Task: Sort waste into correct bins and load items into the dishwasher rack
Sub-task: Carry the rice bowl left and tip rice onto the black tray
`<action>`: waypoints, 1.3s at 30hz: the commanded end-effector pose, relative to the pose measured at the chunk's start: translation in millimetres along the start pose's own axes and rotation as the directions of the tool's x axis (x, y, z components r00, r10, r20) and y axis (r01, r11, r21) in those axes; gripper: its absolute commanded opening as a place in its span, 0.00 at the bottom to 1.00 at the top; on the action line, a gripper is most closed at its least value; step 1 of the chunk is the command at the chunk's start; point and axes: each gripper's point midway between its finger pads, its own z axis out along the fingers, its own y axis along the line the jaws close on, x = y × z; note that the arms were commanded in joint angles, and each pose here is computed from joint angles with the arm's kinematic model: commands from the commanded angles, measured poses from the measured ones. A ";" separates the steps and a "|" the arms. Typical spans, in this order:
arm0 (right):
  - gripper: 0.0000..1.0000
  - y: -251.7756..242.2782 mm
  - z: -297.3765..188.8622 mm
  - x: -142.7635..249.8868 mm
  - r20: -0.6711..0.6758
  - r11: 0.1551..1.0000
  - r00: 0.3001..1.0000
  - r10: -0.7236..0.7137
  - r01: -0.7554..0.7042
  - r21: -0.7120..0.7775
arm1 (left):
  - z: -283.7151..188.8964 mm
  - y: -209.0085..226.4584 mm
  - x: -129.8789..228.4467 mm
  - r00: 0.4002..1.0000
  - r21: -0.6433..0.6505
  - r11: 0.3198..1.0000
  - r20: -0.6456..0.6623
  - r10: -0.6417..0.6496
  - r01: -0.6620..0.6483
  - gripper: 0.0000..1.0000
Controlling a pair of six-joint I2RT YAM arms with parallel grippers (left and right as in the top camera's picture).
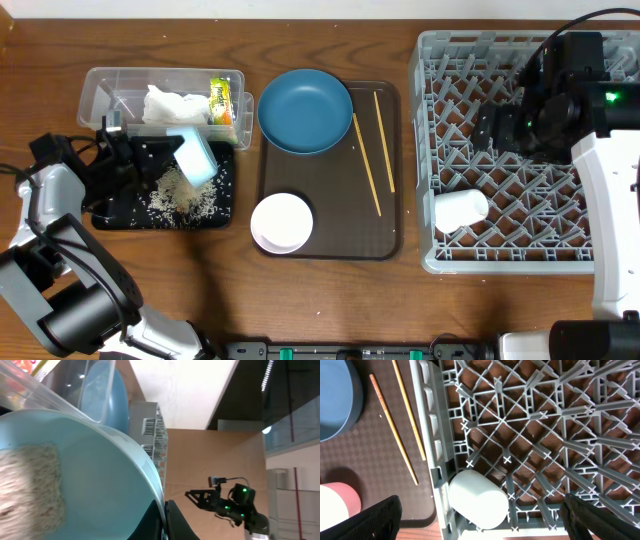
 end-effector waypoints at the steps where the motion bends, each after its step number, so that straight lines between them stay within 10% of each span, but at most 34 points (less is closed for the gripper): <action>1: 0.99 -1.2 -10.6 -2.9 0.032 1.000 0.999 -0.015 0.015 -0.003 | -4.0 -7.9 -0.9 1.000 0.064 0.998 0.008 0.006 -0.006 0.06; 39: 0.99 -1.6 -10.4 -1.3 0.026 1.000 0.999 -0.026 0.026 -0.002 | -12.8 -6.8 3.6 0.976 0.067 0.975 0.017 -0.215 0.213 0.06</action>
